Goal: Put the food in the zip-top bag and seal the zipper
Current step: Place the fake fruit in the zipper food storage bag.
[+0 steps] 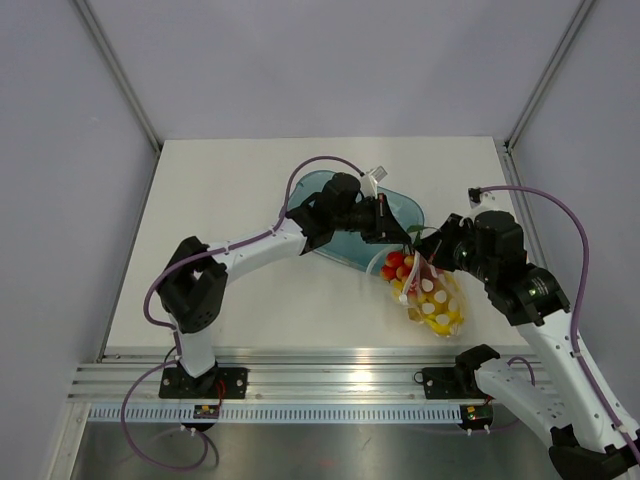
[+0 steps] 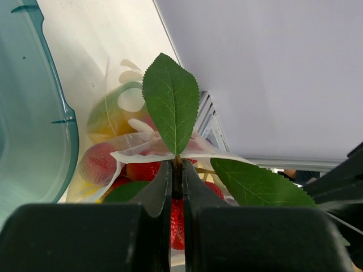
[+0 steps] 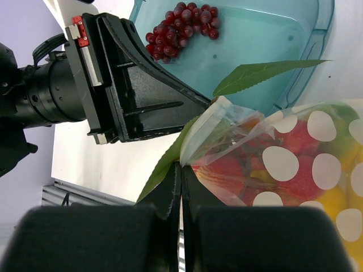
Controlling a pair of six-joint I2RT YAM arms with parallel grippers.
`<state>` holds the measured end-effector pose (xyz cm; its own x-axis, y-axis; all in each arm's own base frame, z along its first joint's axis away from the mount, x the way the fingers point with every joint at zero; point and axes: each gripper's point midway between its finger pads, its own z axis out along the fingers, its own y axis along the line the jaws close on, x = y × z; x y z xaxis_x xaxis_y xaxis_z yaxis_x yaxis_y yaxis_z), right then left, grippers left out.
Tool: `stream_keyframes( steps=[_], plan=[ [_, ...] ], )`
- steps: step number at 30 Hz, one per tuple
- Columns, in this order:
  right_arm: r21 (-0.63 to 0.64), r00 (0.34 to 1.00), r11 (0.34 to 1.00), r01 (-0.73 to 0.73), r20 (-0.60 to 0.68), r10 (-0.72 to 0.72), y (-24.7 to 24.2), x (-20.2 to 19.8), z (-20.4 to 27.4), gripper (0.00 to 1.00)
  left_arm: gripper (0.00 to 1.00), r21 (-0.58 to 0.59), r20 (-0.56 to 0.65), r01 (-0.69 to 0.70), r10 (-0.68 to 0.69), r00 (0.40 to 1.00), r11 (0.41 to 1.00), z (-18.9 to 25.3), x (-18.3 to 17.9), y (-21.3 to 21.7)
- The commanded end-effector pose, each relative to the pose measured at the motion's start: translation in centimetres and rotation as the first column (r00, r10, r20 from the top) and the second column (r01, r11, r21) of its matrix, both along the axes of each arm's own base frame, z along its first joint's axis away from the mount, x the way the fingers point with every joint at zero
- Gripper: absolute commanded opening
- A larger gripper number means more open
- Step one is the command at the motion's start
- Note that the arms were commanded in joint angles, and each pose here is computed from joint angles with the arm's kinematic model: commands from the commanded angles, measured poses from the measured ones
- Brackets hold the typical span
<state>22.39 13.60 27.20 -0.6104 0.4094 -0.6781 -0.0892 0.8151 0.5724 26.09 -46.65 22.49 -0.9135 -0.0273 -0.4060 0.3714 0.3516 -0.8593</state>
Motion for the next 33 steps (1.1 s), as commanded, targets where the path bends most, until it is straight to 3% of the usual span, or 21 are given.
stream_keyframes(
  steps=[1,11,18,22,33],
  plan=[
    [0.106,0.988,0.994,-0.04,0.155,0.023,1.1,0.5,5.1,0.0,0.0,-0.019,0.077,-0.025,0.026,0.997,1.0,1.3,1.0,-0.7],
    [0.08,0.991,0.997,0.015,0.13,-0.026,0.3,1.1,3.5,0.0,0.0,-0.072,0.107,0.003,0.005,0.994,0.997,4.8,-0.8,0.0],
    [0.04,0.987,0.995,0.094,0.128,-0.099,-1.3,1.1,3.1,0.0,0.0,-0.025,0.228,-0.103,0.106,0.968,0.994,6.8,-1.2,5.1],
    [0.051,0.984,0.991,0.127,0.121,-0.132,-1.6,1.4,2.9,0.0,0.0,-0.066,0.26,-0.116,0.13,0.957,0.991,8.6,-2.3,6.7],
    [0.07,0.979,0.987,0.147,0.136,-0.155,-1.5,2.4,3.5,0.0,0.0,-0.056,0.242,-0.074,0.086,0.966,0.996,6.4,-4.2,7.5]
  ],
)
